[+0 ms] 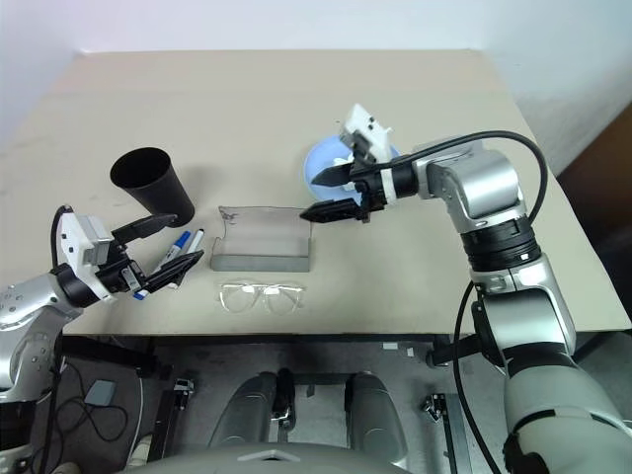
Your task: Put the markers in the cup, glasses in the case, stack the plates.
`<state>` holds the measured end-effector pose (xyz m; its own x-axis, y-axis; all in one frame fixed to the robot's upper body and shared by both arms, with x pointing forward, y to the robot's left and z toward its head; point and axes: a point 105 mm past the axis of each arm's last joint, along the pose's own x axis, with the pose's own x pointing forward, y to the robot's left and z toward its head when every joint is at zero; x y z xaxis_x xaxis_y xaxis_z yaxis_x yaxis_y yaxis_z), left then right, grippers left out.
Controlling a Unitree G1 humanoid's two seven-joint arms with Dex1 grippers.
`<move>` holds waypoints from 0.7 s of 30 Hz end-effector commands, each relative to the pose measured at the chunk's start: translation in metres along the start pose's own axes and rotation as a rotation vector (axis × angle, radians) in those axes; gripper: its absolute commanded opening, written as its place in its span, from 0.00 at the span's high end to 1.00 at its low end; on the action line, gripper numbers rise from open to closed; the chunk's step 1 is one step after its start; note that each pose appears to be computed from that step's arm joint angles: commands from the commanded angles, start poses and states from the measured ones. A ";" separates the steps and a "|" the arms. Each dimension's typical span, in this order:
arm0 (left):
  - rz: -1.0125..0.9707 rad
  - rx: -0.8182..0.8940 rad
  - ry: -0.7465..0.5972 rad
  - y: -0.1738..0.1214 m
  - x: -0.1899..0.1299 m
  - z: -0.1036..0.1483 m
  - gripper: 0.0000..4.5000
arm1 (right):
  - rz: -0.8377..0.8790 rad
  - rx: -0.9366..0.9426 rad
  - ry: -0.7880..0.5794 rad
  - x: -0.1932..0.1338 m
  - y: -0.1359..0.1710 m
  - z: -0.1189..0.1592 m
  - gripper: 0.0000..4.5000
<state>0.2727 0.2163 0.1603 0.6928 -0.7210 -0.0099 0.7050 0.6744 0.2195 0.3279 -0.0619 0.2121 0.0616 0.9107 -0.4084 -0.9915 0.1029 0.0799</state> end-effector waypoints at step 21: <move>-0.034 0.018 -0.041 -0.005 0.014 0.009 0.00 | 0.328 0.114 0.257 0.078 0.049 -0.028 0.00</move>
<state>0.2778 0.2027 0.1619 0.6652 -0.7466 0.0111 0.7277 0.6515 0.2146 0.2820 -0.0024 0.1513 -0.2983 0.7742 -0.5582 -0.9291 -0.1016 0.3556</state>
